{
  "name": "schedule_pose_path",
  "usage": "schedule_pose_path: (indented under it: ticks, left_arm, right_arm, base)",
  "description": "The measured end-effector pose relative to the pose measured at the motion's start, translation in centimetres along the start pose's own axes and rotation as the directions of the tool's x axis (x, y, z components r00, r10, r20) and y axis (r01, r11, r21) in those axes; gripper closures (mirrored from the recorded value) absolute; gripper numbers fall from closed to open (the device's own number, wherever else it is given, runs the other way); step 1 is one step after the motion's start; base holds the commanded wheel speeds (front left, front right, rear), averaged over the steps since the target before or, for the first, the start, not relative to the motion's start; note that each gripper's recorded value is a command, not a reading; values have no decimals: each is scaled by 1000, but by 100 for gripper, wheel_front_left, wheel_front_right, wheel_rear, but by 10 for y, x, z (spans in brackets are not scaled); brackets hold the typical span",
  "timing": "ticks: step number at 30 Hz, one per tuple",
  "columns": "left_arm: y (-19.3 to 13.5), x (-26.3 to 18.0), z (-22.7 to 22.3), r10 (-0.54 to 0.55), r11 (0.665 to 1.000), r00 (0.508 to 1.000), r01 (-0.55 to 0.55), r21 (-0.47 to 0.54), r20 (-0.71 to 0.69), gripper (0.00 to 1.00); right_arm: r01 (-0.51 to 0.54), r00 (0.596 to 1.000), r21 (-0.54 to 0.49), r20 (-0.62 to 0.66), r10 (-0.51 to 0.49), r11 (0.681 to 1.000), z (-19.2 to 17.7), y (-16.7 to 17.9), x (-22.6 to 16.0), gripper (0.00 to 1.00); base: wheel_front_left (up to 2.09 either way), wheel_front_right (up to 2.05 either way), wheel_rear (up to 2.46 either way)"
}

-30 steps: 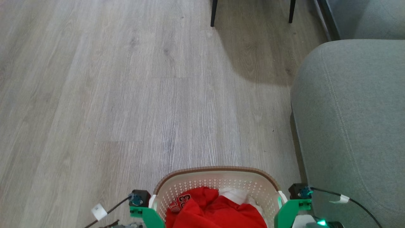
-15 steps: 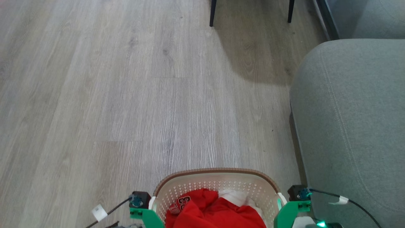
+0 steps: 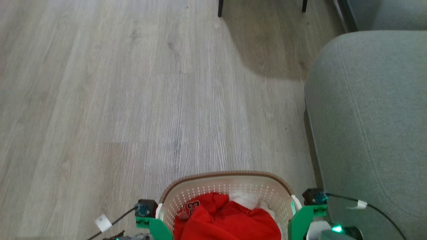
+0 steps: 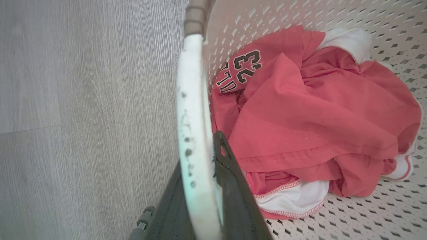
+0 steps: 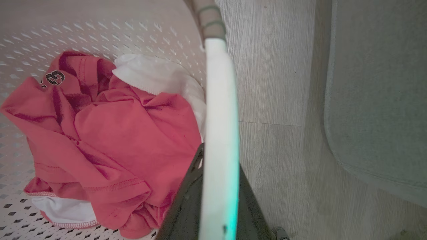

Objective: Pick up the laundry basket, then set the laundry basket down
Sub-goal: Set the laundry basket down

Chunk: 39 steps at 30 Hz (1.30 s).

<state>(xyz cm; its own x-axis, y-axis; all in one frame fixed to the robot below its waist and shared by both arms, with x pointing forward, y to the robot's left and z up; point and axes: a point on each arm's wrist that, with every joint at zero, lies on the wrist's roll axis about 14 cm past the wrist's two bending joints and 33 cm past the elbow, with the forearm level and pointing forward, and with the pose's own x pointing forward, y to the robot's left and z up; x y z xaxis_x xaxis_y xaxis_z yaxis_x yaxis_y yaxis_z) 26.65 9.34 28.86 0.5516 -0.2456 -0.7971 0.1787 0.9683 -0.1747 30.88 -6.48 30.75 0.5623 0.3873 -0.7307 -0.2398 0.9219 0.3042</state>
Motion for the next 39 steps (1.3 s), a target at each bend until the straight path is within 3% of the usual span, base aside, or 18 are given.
schedule_pose_path:
  ticks: [14,29,34,39]
  left_arm:
    - [12,39,66,-5,998,997,1,65,71,100]
    - [31,125,132,-14,994,993,1,111,114,100]
    - [37,154,138,-15,994,994,3,109,108,100]
    - [42,184,118,-16,996,998,11,93,58,100]
  right_arm:
    - [7,997,-28,82,-5,1000,68,-16,40,100]
    - [30,992,-54,124,-23,998,129,-60,124,100]
    - [32,992,-52,121,-26,998,133,-72,153,100]
    - [34,997,-41,72,-31,999,112,-87,185,100]
  base:
    - [0,0,0]
    - [0,0,0]
    - [0,0,0]
    - [0,0,0]
